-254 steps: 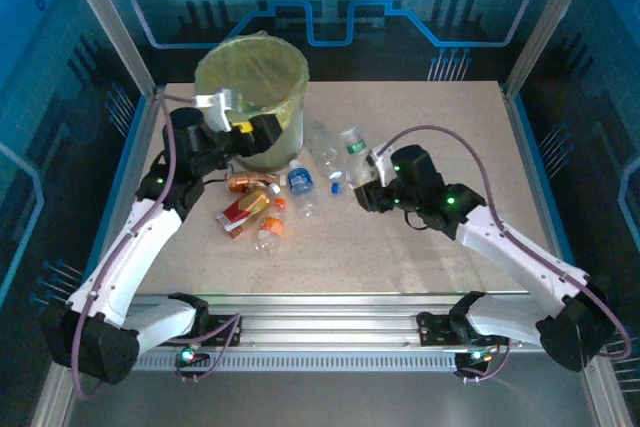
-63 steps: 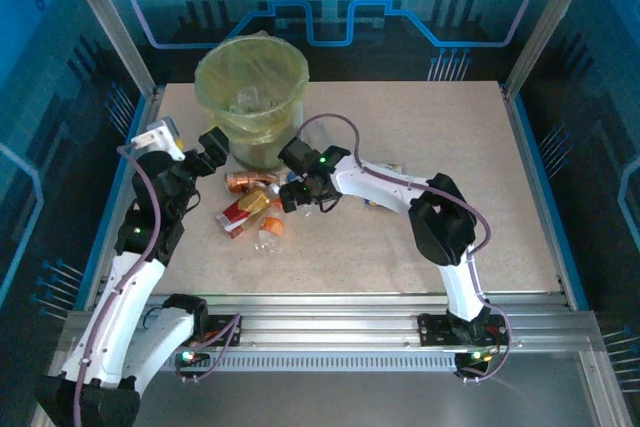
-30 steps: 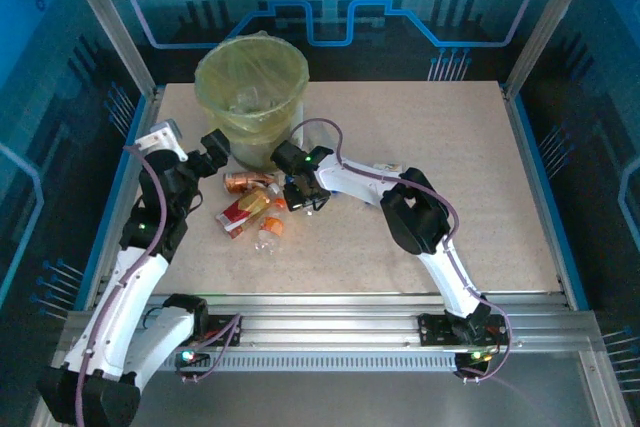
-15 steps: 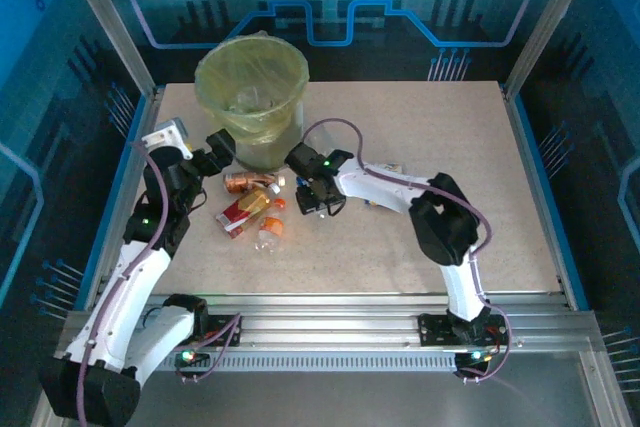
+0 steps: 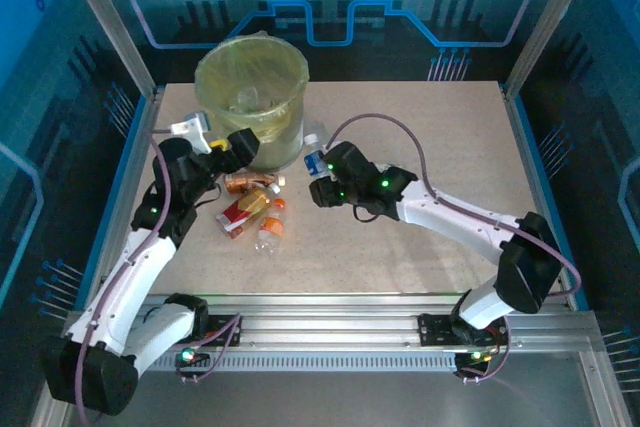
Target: Put the plastic bottles in the bin
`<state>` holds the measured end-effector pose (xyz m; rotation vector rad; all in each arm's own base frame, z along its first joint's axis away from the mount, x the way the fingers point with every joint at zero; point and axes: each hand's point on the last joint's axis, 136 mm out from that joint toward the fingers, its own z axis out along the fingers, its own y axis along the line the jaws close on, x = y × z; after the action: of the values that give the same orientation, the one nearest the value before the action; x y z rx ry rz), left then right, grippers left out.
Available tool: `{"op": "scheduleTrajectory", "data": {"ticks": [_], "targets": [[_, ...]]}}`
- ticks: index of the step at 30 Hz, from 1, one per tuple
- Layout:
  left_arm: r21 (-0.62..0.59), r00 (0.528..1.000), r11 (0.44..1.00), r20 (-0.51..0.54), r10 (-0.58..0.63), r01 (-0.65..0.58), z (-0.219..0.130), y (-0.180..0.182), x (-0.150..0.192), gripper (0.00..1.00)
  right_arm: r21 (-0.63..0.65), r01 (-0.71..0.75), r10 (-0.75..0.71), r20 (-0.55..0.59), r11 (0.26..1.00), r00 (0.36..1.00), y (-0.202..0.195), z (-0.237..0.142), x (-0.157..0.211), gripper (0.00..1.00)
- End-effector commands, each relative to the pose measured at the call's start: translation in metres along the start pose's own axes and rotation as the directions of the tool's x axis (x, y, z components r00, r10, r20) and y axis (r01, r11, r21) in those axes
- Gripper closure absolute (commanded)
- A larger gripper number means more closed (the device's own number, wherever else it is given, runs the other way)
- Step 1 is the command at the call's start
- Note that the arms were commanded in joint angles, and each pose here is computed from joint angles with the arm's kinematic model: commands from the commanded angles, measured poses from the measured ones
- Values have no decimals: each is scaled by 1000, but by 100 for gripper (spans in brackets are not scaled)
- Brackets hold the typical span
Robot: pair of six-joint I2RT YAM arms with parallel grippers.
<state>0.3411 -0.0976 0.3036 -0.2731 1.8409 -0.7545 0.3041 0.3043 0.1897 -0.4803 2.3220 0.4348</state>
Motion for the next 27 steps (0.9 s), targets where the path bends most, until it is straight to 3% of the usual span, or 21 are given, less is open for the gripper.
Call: {"op": "scheduleTrajectory", "data": {"ticks": [1,9,17,27], "targets": [[237,996,970,-59,63,-47,7,-69,3,1,-74,38,-24,191,996,981,3,-32,-26,63],[482,984,876,-154,96,-10,29,-143,17,1,-145,62,-3,378,987,926,-2,-83,-32,61],[650,961,760,-225,161,25,37,-204,29,2,-133,54,7,422,990,907,-12,-108,-29,60],[694,929,718,-297,220,51,47,-222,50,23,-144,59,12,451,988,892,-12,-120,-32,58]]}}
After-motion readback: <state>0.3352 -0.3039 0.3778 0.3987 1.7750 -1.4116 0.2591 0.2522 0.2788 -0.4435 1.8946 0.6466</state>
